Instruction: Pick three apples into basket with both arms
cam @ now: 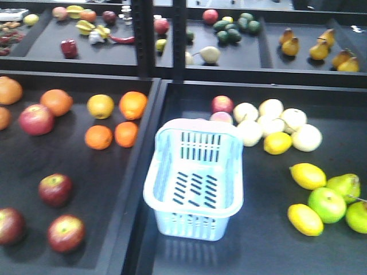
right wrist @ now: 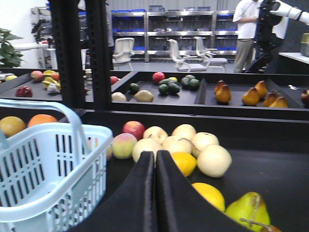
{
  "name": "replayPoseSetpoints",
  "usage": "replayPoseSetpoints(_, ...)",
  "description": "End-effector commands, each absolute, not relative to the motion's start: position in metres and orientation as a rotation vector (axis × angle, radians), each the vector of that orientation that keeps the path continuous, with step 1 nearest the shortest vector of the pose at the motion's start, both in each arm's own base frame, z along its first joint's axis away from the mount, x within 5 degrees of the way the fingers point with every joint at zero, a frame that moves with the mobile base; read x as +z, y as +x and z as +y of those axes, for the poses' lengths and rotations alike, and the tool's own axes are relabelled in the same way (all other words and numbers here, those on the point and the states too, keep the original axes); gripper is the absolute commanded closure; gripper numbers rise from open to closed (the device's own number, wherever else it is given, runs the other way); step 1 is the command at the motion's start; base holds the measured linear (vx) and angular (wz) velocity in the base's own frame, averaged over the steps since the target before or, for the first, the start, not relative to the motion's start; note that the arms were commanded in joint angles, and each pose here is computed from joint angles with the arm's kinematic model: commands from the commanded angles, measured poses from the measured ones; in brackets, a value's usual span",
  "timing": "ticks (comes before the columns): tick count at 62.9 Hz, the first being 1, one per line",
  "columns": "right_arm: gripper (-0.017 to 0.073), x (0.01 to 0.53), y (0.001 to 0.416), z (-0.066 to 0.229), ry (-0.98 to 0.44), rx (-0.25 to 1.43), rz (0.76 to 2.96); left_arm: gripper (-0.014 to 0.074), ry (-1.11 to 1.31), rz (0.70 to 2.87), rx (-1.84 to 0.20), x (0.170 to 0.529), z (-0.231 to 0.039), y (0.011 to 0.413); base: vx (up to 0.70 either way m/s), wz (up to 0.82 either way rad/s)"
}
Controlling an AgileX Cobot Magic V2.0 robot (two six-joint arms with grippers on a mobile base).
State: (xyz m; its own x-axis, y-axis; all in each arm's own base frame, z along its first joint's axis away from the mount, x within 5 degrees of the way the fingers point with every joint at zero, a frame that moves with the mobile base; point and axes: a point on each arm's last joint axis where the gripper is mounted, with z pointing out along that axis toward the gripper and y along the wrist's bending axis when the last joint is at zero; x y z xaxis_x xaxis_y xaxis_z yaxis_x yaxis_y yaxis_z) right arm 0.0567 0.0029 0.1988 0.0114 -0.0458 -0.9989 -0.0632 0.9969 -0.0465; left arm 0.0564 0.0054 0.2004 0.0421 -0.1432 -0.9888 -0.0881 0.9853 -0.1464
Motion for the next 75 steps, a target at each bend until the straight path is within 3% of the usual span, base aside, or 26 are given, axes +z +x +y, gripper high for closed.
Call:
replayPoseSetpoints(1, 0.0564, 0.2012, 0.0559, 0.0045, -0.103, 0.017, 1.492, 0.0599, -0.176, 1.425, -0.062, 0.2178, 0.0046, 0.054, 0.08, -0.3)
replayPoseSetpoints(32, 0.0564, 0.2012, 0.0559, 0.0045, -0.103, 0.017, 1.492, 0.0599, -0.176, 1.425, -0.062, 0.2178, 0.0046, 0.054, 0.06, -0.22)
replayPoseSetpoints(75, 0.0564, 0.2012, 0.0559, 0.0045, -0.103, 0.017, 1.492, 0.0599, -0.176, 1.425, -0.062, 0.2178, 0.0046, 0.054, 0.01, -0.01)
